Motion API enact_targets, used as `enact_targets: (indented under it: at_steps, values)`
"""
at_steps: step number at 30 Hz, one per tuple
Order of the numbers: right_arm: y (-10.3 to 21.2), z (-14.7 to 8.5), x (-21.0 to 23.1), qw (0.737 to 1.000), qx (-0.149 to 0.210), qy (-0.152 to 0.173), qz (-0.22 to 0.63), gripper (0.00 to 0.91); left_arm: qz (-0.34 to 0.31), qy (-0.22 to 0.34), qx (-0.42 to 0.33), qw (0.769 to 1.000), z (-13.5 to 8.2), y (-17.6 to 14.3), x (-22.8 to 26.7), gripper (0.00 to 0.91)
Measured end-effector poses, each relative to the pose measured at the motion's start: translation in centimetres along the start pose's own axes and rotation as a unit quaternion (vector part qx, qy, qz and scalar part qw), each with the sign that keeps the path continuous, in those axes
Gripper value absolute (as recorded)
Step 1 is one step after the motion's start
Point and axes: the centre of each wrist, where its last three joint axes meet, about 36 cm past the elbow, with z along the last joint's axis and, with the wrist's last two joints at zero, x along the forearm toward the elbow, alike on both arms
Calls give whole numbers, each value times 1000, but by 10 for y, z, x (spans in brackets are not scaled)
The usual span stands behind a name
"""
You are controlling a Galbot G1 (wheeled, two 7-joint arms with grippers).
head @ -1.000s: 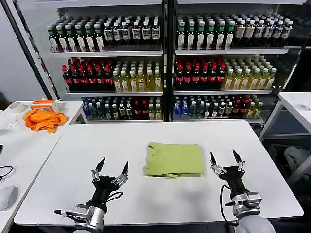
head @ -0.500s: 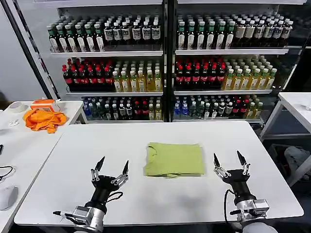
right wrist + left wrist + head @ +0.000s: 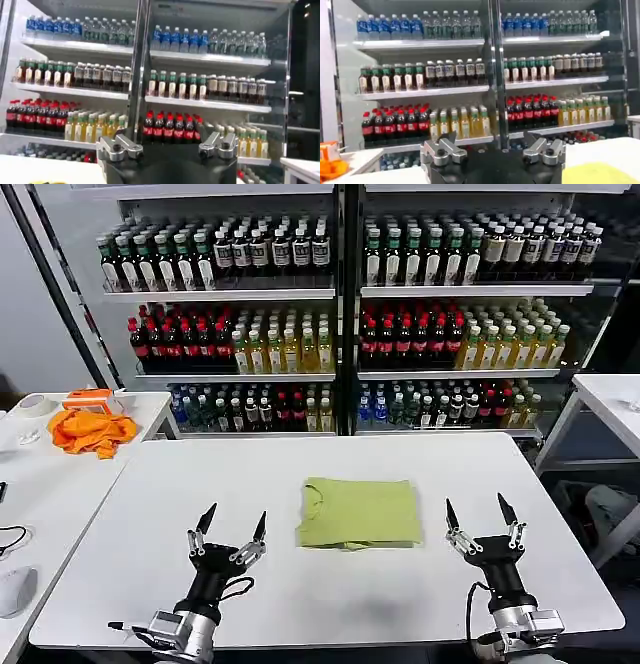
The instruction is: Fold and organize the clothes.
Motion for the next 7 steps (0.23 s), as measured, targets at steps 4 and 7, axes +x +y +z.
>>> enact_targets:
  at_steps: [4, 7]
  values:
    - [0, -1, 2, 1000, 1, -8, 1, 907, 0, 1, -3, 1000, 2, -1, 0, 907]
    - [1, -1, 2, 1000, -2, -10, 4, 907, -3, -2, -7, 1000, 1, 1, 2, 907]
